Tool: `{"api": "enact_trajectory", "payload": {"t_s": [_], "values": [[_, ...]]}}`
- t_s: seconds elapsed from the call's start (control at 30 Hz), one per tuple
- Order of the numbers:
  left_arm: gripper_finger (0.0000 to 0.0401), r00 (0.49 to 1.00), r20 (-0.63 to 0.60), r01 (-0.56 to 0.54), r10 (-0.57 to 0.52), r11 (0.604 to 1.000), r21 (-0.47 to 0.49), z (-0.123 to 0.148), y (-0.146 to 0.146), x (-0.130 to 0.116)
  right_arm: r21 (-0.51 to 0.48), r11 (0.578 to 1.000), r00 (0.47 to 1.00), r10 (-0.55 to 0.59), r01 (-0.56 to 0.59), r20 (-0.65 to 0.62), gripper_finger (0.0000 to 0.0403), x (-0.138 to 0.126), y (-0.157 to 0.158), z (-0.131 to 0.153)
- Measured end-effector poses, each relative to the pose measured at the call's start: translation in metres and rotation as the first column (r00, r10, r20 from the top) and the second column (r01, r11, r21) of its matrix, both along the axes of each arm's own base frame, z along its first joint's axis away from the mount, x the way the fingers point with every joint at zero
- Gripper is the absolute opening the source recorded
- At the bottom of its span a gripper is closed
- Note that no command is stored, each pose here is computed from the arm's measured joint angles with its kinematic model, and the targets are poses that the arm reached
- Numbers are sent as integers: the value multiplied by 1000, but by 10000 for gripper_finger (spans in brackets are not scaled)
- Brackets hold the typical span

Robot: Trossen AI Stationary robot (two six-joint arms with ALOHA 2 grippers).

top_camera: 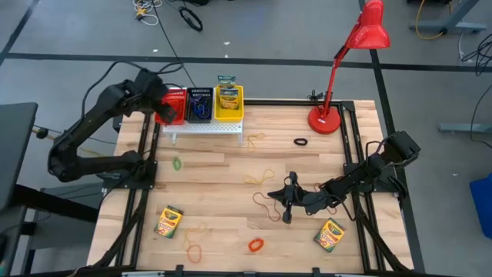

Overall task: Pick & Place Office Desk Supplies
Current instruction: Put the red rubber band into the red bin on the shelf

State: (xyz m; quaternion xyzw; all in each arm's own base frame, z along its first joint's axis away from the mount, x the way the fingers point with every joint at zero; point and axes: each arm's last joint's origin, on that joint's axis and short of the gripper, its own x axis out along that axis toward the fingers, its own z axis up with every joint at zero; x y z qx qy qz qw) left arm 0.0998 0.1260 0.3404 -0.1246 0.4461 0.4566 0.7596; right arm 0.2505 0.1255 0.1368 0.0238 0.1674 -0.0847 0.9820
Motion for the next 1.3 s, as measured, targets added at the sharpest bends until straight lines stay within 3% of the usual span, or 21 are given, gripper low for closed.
{"api": "enact_trajectory", "payload": {"t_s": [0.2,0.43,0.63,0.77,0.93,1.1,1.3], "values": [[204,996,85,6,-3,999,-38,3,-6,-3,0,1000,1000,0,0,0,5,0,0,0],[205,998,17,-55,55,998,-6,2,-6,-5,0,1000,1000,0,0,0,5,0,0,0],[242,997,-8,-78,78,997,-17,1,-8,-8,0,1000,1000,0,0,0,5,0,0,0],[275,996,-88,-12,14,1000,24,1,-11,-5,0,1000,1000,0,0,0,5,0,0,0],[289,974,-222,86,-44,980,182,6,-16,7,0,1000,1000,0,0,0,5,0,0,0],[284,927,-364,192,-93,949,248,5,-17,21,0,1000,1000,0,0,0,5,0,0,0],[283,841,-537,272,-67,911,311,4,-18,33,0,1000,1000,0,0,0,5,0,0,0]]}}
